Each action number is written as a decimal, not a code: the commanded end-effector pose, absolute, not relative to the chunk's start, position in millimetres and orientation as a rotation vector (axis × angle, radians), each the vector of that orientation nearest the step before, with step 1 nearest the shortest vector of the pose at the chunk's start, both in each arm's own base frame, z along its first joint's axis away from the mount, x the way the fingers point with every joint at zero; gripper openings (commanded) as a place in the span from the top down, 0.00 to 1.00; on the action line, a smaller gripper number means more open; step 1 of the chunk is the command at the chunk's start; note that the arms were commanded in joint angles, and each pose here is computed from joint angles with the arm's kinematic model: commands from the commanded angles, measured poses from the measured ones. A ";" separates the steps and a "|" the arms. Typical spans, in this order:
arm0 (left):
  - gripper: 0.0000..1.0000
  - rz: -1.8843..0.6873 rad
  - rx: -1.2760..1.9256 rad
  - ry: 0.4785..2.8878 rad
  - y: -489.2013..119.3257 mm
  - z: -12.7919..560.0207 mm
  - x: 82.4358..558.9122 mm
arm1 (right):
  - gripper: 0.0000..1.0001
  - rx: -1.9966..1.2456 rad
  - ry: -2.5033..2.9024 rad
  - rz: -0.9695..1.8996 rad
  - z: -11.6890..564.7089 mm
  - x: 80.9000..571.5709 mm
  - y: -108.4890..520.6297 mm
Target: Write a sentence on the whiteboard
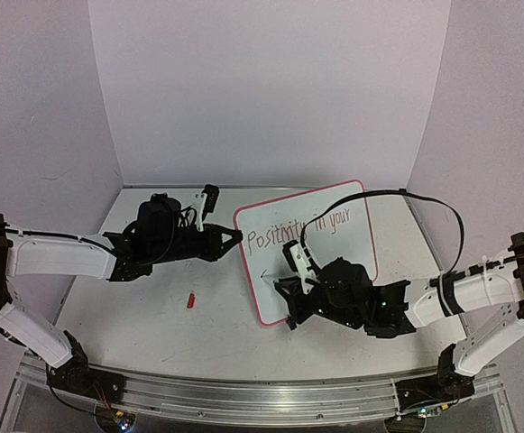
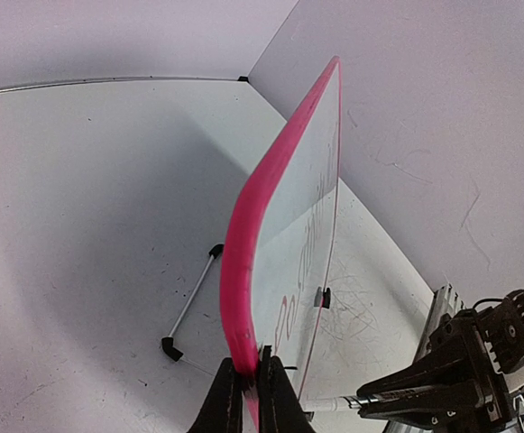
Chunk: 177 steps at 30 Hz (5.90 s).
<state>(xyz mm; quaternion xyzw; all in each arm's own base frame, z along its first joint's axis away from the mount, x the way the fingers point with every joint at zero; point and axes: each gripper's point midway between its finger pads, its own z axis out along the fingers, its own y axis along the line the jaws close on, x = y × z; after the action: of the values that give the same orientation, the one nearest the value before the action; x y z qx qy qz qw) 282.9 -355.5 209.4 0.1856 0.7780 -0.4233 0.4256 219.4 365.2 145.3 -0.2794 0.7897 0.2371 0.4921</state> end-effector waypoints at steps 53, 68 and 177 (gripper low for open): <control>1.00 -0.989 0.472 1.936 -355.8 211.2 293.8 | 1.00 -0.619 1.969 0.575 138.5 212.3 355.0; 1.00 -0.989 0.469 1.936 -354.9 212.5 293.3 | 1.00 -0.623 1.941 0.607 145.6 215.8 374.9; 1.00 -0.985 0.473 1.941 -355.9 212.8 293.7 | 1.00 -0.454 1.907 0.502 162.0 238.5 338.2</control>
<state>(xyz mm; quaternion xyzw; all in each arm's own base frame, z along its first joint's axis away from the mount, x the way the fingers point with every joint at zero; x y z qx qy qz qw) 285.6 -356.9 210.7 0.1837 0.7803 -0.4196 0.4258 228.2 332.7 139.4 -0.2126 0.8118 0.2043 0.5040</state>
